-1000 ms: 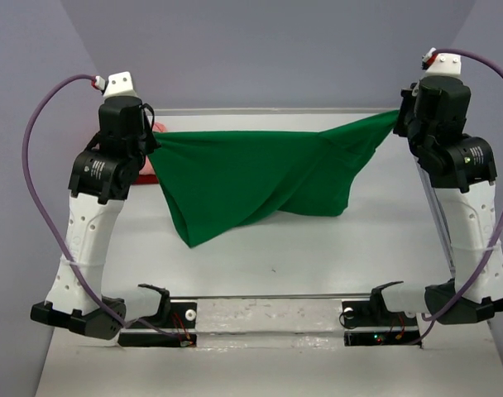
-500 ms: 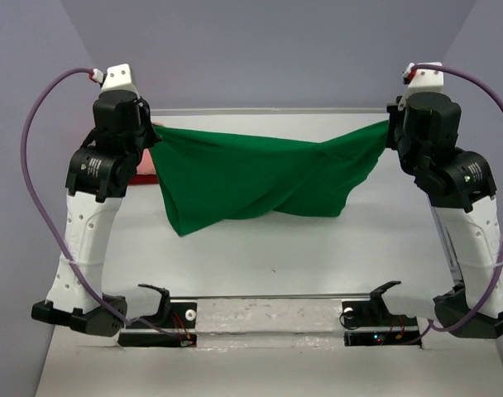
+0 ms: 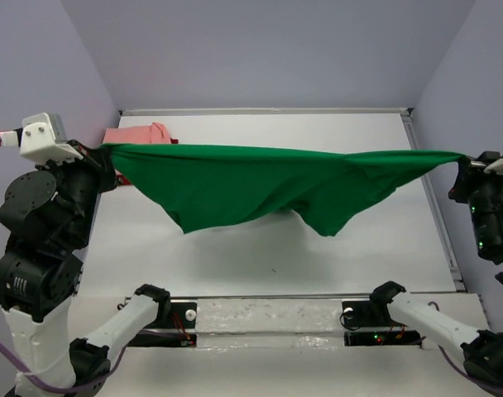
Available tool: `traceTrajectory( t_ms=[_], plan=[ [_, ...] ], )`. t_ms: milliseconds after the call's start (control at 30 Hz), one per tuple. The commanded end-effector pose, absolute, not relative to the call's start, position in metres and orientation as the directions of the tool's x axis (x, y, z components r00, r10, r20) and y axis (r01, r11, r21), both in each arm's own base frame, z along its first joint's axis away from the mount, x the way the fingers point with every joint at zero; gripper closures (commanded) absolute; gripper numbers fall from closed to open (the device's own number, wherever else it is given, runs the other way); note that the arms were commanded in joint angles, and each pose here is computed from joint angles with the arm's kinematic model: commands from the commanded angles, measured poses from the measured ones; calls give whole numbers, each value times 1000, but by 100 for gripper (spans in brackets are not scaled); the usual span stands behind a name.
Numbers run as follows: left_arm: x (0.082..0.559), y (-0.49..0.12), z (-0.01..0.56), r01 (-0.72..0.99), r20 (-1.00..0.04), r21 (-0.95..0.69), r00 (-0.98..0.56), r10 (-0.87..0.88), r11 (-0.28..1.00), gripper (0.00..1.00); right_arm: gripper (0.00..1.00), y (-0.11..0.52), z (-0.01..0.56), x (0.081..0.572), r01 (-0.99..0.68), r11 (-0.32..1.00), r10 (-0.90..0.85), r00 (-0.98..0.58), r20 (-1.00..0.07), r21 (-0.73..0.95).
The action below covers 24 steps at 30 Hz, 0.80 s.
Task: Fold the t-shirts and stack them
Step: Flatten the tshirt out
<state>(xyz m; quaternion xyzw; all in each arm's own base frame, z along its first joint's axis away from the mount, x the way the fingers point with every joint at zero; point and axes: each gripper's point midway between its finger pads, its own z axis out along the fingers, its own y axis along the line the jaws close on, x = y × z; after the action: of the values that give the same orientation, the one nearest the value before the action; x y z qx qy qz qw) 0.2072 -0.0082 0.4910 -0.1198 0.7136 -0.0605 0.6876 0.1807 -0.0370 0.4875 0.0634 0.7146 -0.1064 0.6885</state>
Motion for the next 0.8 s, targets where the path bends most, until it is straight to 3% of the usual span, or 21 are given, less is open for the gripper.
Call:
traceTrajectory(
  t_ms=[0, 233, 400, 533, 767],
  plan=[
    [204, -1, 486, -120, -968, -245, -18, -249, 962, 100, 100, -52, 495, 165, 280, 959, -33, -10, -999, -35],
    [213, -3, 505, -121, -973, -229, 14, -229, 966, 100, 100, -43, 522, 189, 300, 951, -78, 9, -997, -71],
    [245, -17, 545, -91, -974, -223, 59, -218, 971, 100, 100, -2, 545, 247, 265, 955, -136, -11, -991, -134],
    [256, -30, 566, -41, -969, -226, 110, -221, 973, 100, 100, 16, 551, 267, 255, 952, -173, -17, -985, -172],
    [235, -24, 554, -50, -970, -226, 107, -220, 973, 100, 100, -3, 537, 243, 289, 937, -200, -19, -980, -197]
  ],
)
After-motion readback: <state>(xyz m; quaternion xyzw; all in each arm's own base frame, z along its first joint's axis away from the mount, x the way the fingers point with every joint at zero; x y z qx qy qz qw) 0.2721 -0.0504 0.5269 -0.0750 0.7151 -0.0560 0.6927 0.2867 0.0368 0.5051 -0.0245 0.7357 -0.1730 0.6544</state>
